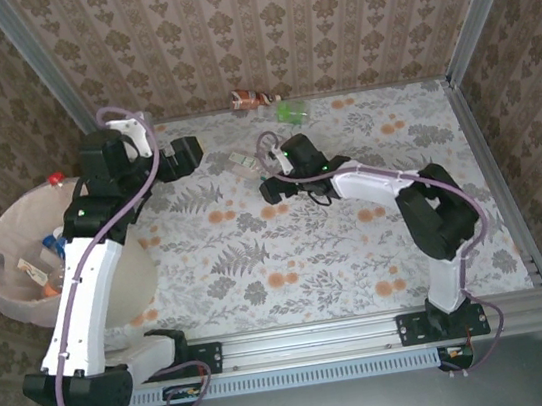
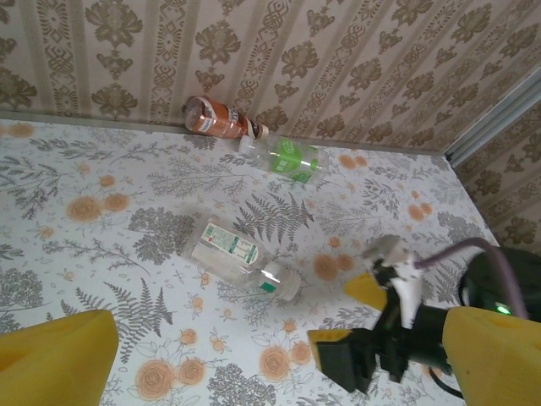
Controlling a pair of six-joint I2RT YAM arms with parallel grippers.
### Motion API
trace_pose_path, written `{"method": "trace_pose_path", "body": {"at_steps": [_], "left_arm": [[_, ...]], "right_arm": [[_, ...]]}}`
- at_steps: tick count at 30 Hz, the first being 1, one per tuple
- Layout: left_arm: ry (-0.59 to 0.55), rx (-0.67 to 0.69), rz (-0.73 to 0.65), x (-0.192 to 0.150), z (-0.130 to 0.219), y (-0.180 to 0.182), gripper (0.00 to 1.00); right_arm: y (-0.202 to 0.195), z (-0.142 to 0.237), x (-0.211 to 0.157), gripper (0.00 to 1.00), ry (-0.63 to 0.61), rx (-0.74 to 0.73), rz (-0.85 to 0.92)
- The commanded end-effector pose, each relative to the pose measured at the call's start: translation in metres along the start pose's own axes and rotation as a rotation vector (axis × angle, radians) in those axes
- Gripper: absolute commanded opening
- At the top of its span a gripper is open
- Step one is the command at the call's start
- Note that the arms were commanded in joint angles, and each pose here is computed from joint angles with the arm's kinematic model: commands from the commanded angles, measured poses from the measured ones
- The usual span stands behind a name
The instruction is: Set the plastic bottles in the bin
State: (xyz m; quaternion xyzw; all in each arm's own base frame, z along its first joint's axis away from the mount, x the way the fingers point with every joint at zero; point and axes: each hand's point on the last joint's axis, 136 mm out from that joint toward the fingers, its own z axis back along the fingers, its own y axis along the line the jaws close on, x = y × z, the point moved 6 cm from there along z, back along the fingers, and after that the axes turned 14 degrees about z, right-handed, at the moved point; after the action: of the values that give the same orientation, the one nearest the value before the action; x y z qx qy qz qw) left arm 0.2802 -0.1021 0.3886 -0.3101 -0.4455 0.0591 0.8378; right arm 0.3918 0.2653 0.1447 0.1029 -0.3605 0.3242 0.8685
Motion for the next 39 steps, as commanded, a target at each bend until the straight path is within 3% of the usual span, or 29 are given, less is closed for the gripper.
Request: {"method": "trace_pose_path", "body": {"at_steps": [1,7,10,22,30,39], "left_arm": [[-0.017,-0.026,0.001,-0.001,0.003,-0.003,1.00],[-0.015,0.017,0.003,-0.007,0.005,0.005,1.00],[-0.030,0.057,0.005,-0.008,0.007,0.010,1.00],[-0.042,0.098,-0.008,-0.013,0.014,0.017,1.00],[-0.052,0.100,0.009,-0.017,0.015,0.020,1.00],[-0.013,0.057,0.041,-0.024,0.005,0.020,1.00]], "right_arm": [[-0.002,-0.016,-0.007,0.97,0.122,-0.007,0.127],[-0.009,-0.052,-0.006,0.94,0.276,-0.006,0.268],[-0.014,-0.067,-0.001,0.87,0.342,-0.007,0.263],[-0.017,-0.103,0.012,0.66,0.381,-0.005,0.237],[-0.014,-0.090,0.016,0.44,0.339,-0.019,0.253],[-0.007,-0.031,0.018,0.36,0.133,-0.030,0.182]]}}
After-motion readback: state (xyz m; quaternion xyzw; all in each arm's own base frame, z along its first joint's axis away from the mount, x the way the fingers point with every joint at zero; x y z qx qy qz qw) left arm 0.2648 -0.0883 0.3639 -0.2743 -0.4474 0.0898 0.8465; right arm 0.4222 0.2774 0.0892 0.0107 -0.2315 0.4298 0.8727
